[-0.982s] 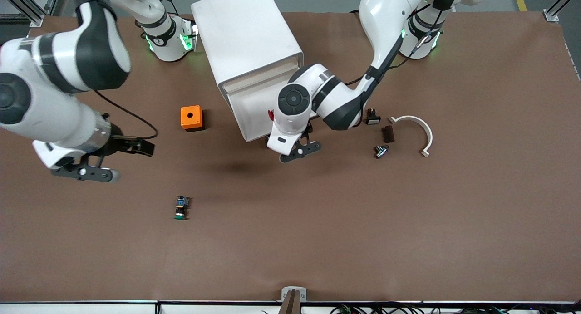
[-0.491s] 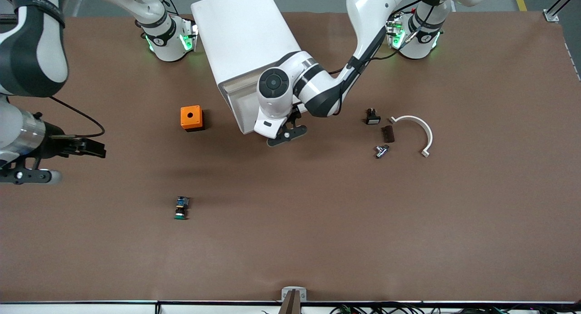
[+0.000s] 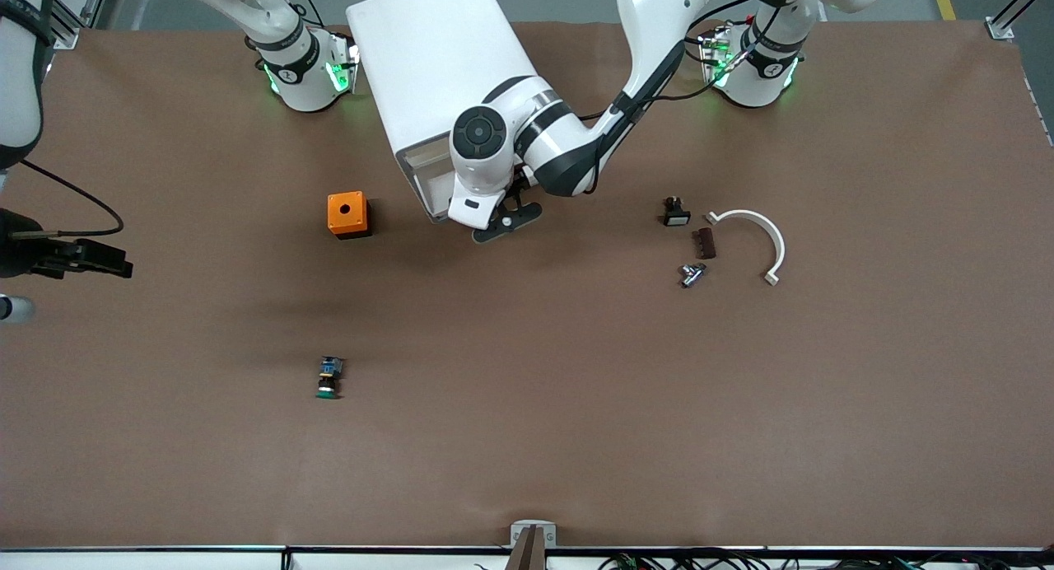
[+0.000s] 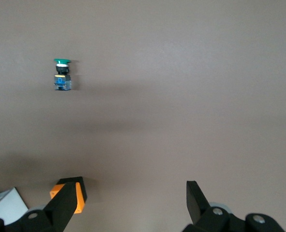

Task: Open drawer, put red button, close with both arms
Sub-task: 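Push the drawer shut with the left gripper while the right gripper withdraws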

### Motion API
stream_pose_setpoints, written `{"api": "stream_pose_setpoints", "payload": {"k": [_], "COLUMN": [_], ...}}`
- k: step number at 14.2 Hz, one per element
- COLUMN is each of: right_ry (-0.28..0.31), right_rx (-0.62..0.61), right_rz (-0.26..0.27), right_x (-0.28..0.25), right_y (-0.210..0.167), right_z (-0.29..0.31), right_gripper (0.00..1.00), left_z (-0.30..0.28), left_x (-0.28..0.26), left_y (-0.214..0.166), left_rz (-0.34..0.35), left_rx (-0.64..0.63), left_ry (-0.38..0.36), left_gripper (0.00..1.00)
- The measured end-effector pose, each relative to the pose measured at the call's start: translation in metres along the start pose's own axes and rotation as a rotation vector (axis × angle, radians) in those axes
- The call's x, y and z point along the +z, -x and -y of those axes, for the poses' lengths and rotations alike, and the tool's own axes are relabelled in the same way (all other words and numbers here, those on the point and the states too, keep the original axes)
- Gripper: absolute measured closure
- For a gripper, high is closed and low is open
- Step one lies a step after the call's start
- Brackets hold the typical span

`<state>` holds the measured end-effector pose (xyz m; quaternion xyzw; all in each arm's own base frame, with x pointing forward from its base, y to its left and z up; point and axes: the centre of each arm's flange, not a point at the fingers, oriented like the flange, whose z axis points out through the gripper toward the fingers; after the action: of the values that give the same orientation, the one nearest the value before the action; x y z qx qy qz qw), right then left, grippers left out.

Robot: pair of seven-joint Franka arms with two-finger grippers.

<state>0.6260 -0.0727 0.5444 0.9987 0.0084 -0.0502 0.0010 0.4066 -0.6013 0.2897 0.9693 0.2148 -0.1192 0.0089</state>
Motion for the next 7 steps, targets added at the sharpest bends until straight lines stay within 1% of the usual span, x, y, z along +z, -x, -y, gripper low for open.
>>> {"api": "stream_pose_setpoints", "payload": {"k": [3, 7], "right_ry": [0.002, 0.02], "right_rx": [-0.013, -0.043], "right_rz": [0.0, 0.004], "right_x": [0.0, 0.0], "right_y": [0.001, 0.001], "right_z": [-0.006, -0.009], "right_gripper": [0.0, 0.0], "left_z": [-0.001, -0.001], "left_x": [0.003, 0.006], "left_y": [0.01, 0.018], "left_rz": [0.065, 0.163], "left_rx": [-0.019, -0.064], "left_ry": [0.008, 0.022], "left_gripper": [0.0, 0.0]}}
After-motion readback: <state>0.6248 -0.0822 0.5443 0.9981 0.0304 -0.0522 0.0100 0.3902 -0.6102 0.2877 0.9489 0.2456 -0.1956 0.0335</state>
